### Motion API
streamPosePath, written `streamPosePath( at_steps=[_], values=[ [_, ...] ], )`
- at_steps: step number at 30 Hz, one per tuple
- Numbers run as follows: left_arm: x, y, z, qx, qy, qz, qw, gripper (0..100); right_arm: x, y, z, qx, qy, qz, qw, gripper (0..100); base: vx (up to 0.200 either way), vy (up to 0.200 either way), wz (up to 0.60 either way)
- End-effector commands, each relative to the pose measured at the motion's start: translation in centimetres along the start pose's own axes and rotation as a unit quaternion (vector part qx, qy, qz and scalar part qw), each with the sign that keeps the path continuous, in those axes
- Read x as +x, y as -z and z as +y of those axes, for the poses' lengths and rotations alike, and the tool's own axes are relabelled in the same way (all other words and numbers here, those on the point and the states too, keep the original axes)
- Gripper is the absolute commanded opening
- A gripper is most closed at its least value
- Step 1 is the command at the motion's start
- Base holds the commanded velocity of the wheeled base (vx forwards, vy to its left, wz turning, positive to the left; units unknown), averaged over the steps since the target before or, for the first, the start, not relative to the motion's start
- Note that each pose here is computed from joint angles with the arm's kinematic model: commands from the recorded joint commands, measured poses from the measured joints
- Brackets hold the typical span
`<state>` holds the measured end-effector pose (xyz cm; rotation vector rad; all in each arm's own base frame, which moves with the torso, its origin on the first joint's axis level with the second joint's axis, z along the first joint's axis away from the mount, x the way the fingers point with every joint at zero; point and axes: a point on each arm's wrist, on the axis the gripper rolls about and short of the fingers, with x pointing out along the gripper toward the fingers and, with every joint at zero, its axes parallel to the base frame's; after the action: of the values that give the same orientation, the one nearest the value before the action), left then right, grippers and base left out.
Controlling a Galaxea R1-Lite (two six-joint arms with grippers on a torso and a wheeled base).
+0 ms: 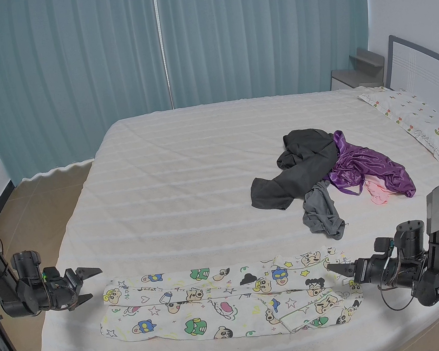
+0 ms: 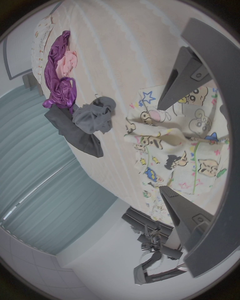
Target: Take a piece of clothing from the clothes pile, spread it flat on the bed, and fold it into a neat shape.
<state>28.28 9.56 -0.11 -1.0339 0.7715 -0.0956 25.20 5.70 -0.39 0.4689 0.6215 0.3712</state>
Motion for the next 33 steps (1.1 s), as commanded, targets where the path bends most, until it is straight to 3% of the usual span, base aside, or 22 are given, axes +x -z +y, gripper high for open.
streamPosePath(
  at_steps=[1,6,16,33],
  values=[
    [-3.2,-0.2,-2.9,-0.062,0.067,-0.018,0.9957,100,1.5,-1.6,4.0,0.035,-0.055,-0.053,0.9964,100,0.000,0.000,0.00],
    [-3.1,0.5,-2.4,-0.053,0.081,-0.021,0.9951,100,4.5,0.5,3.7,0.058,-0.025,-0.035,0.9974,100,0.000,0.000,0.00],
    [-2.9,1.3,-1.9,-0.037,0.091,-0.028,0.9948,100,6.7,1.5,1.6,0.072,0.000,-0.023,0.9971,100,0.000,0.000,0.00],
    [-2.9,1.3,-1.9,-0.037,0.091,-0.027,0.9948,100,5.4,0.0,0.8,0.081,0.022,-0.055,0.9949,100,0.000,0.000,0.00]
  ],
)
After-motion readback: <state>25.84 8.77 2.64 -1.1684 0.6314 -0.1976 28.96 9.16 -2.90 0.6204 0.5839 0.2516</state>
